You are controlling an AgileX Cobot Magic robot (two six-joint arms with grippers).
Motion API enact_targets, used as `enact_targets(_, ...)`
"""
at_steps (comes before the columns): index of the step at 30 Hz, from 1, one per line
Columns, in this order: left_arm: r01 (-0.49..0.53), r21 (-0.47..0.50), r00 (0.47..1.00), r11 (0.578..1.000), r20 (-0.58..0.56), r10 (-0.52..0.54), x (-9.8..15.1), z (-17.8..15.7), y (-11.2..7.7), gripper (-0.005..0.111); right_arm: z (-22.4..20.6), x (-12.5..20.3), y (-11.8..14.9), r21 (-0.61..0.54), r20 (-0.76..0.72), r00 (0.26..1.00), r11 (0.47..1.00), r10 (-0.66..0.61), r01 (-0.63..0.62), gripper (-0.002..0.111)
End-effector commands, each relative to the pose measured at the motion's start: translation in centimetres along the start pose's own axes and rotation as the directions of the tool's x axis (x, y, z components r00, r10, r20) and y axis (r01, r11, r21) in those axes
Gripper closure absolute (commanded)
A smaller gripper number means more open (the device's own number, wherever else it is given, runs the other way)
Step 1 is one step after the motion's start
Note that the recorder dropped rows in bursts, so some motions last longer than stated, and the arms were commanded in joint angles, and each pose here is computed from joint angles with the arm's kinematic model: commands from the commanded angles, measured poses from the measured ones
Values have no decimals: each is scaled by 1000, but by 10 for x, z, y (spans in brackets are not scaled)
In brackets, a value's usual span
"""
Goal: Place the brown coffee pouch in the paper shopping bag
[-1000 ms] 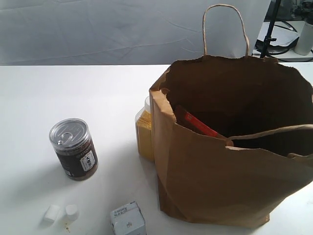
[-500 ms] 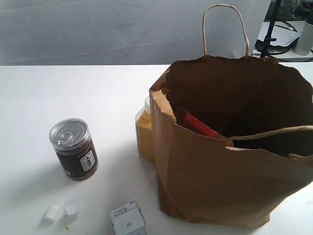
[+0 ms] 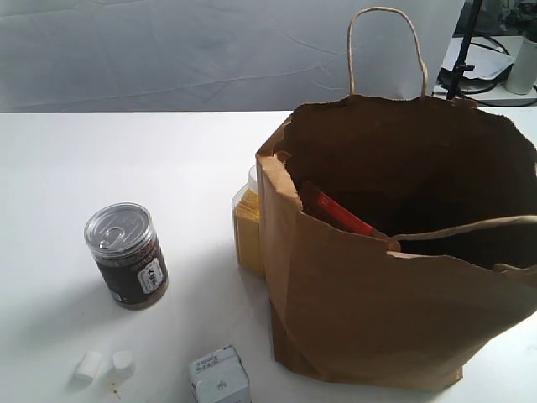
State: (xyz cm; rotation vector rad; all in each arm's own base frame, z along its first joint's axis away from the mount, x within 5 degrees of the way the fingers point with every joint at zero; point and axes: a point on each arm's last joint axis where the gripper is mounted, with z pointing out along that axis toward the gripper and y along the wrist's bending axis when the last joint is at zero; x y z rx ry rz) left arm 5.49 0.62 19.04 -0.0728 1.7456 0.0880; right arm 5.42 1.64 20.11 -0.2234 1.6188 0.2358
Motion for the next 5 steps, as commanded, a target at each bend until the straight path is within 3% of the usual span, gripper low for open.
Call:
enact_targets(1,0,-4,1000,1000,4,0,1,0,0,107,0,0,0,7,14,1000,1000,6,-7,108)
enact_targets(5,0,-4,1000,1000,4,0,1,0,0,107,0,0,0,7,14,1000,1000,6,-7,108)
